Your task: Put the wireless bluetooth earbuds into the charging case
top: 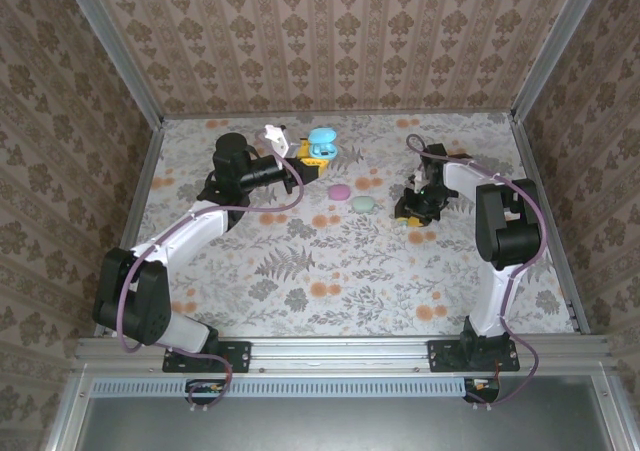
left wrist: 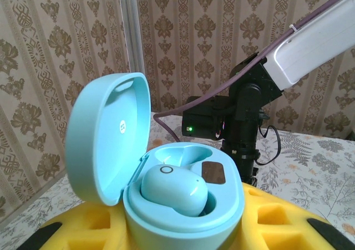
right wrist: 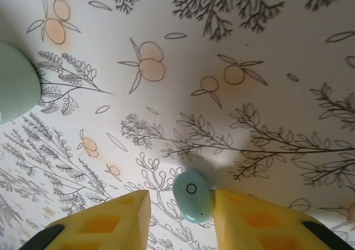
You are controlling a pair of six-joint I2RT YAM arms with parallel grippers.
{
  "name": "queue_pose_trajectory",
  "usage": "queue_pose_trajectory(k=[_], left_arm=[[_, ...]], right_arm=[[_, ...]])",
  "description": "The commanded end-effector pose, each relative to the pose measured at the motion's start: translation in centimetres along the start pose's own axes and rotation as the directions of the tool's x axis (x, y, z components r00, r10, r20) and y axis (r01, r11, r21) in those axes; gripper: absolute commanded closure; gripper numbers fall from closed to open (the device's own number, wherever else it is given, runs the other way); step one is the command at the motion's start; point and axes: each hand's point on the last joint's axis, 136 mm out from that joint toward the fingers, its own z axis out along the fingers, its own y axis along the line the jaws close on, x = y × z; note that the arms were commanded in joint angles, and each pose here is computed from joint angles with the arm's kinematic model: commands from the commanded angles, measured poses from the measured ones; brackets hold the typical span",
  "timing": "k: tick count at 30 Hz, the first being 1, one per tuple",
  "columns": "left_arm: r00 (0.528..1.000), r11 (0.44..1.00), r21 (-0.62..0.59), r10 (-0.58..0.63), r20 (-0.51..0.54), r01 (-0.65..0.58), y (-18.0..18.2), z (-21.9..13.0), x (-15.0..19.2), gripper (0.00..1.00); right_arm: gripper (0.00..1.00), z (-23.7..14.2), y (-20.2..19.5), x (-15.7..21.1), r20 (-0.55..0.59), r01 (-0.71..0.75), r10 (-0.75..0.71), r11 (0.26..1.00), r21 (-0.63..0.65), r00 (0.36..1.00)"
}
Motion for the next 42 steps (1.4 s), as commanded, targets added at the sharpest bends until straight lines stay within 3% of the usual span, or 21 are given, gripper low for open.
queue_pose_trajectory(k=[1, 12, 22, 32, 42], left_arm=[[0.999, 0.999, 0.000, 0.036, 0.019, -0.036, 0.4, 0.0, -1.1, 0.74], [0.999, 0.999, 0.004, 0.035, 0.019, -0.035, 0.2, 0.0, -1.2, 0.74], [0.999, 0.999, 0.000, 0.037, 0.020, -0.037, 0.1, -0.1, -1.2, 0.74], [0.999, 0.999, -0.005, 0.041, 0.022, -0.041, 0.1, -0.3, -1.4, 0.74], [0.999, 0.999, -0.007, 0.040, 0.023, -0.039, 0.0, -0.3, -1.5, 0.74]], right_arm=[[0.63, -0.9, 1.8, 0.0, 0.007, 0.018, -0.018, 0.999, -0.048, 1.000], [0.62, -1.2, 2.2, 0.3, 0.004, 0.060, -0.060, 0.998, 0.008, 0.998], [0.62, -1.3, 2.2, 0.7, -0.061, 0.209, -0.203, 0.969, 0.129, 0.977], [0.63, -0.3, 1.4, 1.1, -0.199, 0.386, -0.341, 0.882, 0.272, 0.919], [0.63, 0.6, 1.8, 1.8, -0.286, 0.513, -0.444, 0.822, 0.246, 0.849]])
